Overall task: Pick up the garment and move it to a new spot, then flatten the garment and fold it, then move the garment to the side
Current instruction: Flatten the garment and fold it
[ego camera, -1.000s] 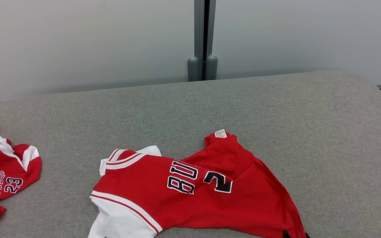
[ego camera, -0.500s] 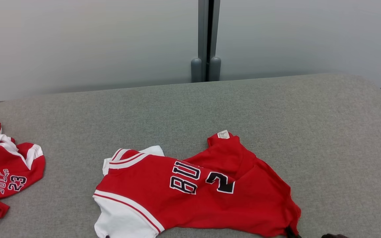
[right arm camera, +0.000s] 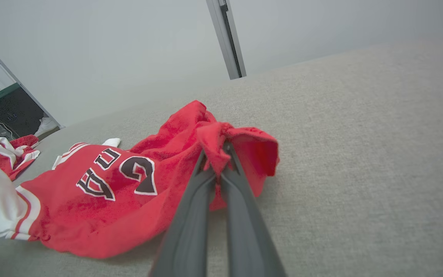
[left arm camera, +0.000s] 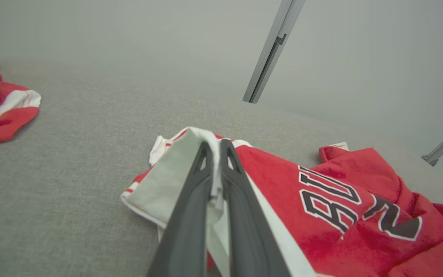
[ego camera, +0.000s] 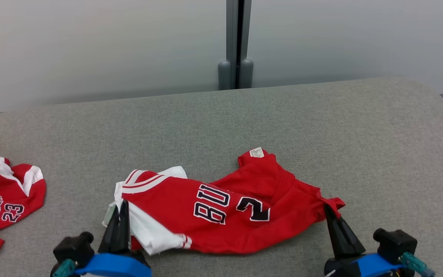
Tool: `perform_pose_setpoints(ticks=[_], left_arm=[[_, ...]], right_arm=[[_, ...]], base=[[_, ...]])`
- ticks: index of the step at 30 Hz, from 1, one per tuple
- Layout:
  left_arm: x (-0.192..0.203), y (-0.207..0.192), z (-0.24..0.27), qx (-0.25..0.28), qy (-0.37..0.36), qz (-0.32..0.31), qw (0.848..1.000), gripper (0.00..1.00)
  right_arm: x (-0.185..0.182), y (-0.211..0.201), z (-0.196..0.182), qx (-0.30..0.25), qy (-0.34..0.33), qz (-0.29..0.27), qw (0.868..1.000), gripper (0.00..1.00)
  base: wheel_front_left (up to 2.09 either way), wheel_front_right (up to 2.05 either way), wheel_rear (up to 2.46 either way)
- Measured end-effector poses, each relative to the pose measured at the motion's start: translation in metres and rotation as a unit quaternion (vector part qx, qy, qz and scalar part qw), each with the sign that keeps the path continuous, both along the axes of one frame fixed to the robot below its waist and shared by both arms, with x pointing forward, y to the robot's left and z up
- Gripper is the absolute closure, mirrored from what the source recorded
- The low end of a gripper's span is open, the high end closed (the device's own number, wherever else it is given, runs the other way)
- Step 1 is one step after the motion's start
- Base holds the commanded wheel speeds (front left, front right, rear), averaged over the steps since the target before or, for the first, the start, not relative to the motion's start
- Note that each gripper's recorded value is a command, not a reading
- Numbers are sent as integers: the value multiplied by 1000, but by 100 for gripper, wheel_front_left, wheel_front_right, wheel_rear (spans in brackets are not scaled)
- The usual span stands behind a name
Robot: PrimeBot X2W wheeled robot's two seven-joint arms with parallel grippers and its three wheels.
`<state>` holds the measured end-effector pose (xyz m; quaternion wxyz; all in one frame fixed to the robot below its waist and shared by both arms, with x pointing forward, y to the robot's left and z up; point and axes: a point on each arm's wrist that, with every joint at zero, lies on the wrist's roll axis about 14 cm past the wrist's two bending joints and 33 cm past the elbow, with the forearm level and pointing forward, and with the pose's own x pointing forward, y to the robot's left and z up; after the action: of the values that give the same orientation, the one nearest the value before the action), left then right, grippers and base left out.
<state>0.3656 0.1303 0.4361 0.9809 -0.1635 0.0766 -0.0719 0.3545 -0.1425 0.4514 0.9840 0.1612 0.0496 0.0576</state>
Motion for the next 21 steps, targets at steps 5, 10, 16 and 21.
perform_pose_setpoints(ticks=[5,10,16,21], left_arm=[[48,0,46,-7,-70,-8,997,100],[105,-14,93,6,-137,-42,990,100],[184,-16,147,12,-200,-55,978,100],[238,-21,197,26,-250,-64,966,100]], right_arm=[[32,8,34,-6,-54,20,998,100],[81,6,82,-13,-120,30,992,100],[150,-2,132,2,-172,27,985,100],[202,-5,175,-14,-212,35,977,100]], base=[[0,0,0],[0,0,0],[0,0,0],[0,0,0]])
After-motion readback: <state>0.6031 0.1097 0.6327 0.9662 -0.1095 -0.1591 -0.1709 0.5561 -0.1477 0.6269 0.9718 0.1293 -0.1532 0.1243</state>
